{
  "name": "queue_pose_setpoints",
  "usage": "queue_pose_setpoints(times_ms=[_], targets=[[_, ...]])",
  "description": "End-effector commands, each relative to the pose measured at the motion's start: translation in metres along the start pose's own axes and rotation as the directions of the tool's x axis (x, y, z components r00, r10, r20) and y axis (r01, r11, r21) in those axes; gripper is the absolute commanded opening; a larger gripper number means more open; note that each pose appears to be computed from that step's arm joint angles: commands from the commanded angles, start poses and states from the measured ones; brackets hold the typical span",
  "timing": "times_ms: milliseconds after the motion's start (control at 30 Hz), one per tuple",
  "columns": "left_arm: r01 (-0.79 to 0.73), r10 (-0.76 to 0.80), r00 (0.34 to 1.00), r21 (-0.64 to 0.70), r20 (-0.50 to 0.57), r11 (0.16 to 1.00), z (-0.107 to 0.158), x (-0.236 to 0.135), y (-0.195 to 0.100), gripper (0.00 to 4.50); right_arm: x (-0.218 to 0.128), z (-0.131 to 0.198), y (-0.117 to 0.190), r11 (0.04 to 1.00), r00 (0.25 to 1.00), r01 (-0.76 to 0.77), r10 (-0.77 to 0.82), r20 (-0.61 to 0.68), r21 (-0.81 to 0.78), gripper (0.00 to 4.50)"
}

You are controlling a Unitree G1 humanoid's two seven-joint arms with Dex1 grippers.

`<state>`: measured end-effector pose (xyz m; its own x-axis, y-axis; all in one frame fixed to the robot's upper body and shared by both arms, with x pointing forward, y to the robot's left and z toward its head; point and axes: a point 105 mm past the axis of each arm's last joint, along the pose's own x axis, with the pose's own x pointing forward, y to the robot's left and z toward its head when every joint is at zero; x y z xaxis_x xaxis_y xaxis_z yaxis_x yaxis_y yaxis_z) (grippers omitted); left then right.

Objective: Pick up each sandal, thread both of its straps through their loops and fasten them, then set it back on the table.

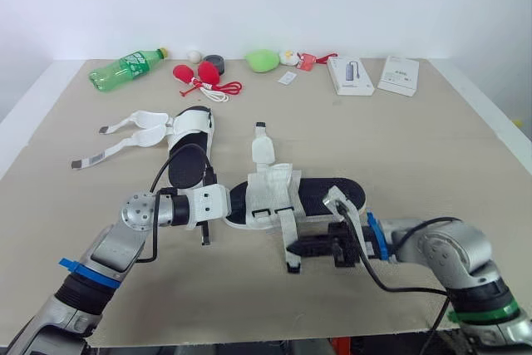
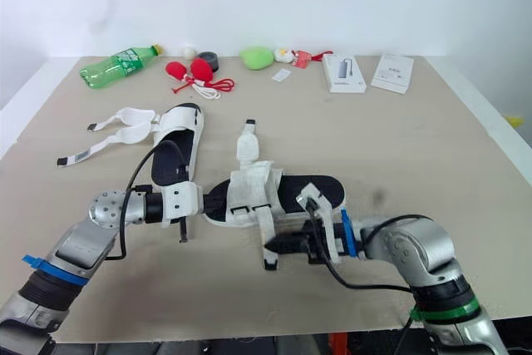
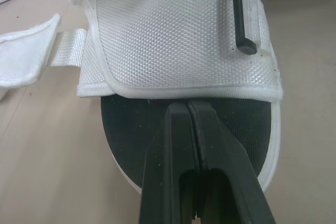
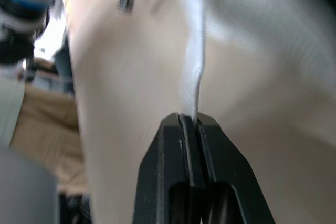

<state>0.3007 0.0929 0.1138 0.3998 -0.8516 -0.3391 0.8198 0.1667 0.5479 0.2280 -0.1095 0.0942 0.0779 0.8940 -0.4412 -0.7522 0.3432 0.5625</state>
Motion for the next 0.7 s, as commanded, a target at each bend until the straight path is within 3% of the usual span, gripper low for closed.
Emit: queue_pose_setpoints(times_ms=[33, 600, 700], targets=[[0.004, -0.007, 0.996, -0.039, -0.084, 0.999, -0.020, -0.002, -0.007, 0.00, -0.001, -0.020, 0.015, 0.995, 0.994, -0.064, 0.070, -0.087, 0.070, 0.06], [-0.004, 0.001, 0.996, -0.042, -0.090, 0.999, -0.023, 0.000, -0.005, 0.00, 0.000, -0.019, 0.027, 0.991, 0.988, -0.098, 0.108, -0.112, 0.092, 0.06], [-0.006, 0.002, 0.996, -0.042, -0.092, 0.999, -0.024, 0.000, -0.005, 0.00, -0.007, -0.021, 0.040, 0.984, 0.971, -0.167, 0.175, -0.163, 0.059, 1.04]])
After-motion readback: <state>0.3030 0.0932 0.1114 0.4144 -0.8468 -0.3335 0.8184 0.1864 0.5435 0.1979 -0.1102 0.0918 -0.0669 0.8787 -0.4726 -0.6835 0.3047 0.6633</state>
